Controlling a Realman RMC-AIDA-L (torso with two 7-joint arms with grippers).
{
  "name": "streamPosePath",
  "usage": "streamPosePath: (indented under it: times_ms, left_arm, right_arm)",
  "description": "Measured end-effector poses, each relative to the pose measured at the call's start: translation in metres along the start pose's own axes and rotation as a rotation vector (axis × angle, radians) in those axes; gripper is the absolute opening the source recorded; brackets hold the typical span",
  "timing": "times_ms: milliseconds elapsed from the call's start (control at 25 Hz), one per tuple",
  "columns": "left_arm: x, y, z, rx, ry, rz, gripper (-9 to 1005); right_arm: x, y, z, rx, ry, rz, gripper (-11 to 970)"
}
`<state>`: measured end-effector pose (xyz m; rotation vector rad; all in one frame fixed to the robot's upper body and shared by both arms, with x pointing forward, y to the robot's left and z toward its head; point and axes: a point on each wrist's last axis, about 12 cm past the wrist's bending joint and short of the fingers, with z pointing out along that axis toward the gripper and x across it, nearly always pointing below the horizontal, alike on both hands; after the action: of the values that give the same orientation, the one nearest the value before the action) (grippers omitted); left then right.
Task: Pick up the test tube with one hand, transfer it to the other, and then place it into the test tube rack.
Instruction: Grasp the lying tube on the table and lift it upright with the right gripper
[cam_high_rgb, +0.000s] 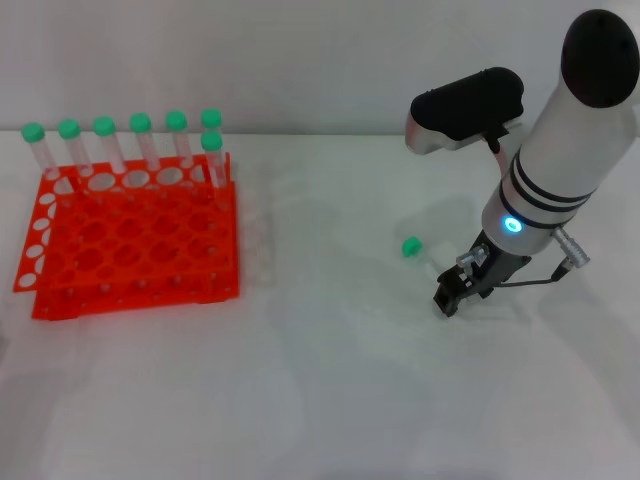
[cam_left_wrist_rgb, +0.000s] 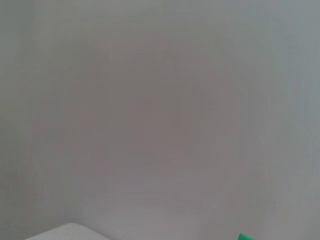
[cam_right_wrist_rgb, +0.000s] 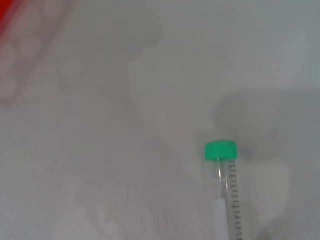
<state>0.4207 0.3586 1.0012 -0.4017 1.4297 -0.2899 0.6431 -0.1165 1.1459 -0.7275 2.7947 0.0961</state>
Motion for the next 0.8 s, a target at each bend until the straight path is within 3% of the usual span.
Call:
streamPosePath:
  times_ms: [440, 640, 800]
  left_arm:
    - [0.0011, -0.0012, -0.0002, 0.006, 0.005, -0.001, 830]
    - [0.0014, -0.0012, -0.0012, 0.007, 0.008, -0.001, 829]
    - [0.002, -0.001, -0.0031, 0.009, 0.014, 0.001, 827]
  right_arm:
    - [-0.0006, 0.0015, 0.0033, 0.024, 0.003, -0.038, 405]
    - [-0.0005, 0.0018, 0.0044, 0.031, 0.006, -0.053, 279]
    - [-0.0006, 0.0018, 0.0038, 0.025, -0.004, -0.063, 244]
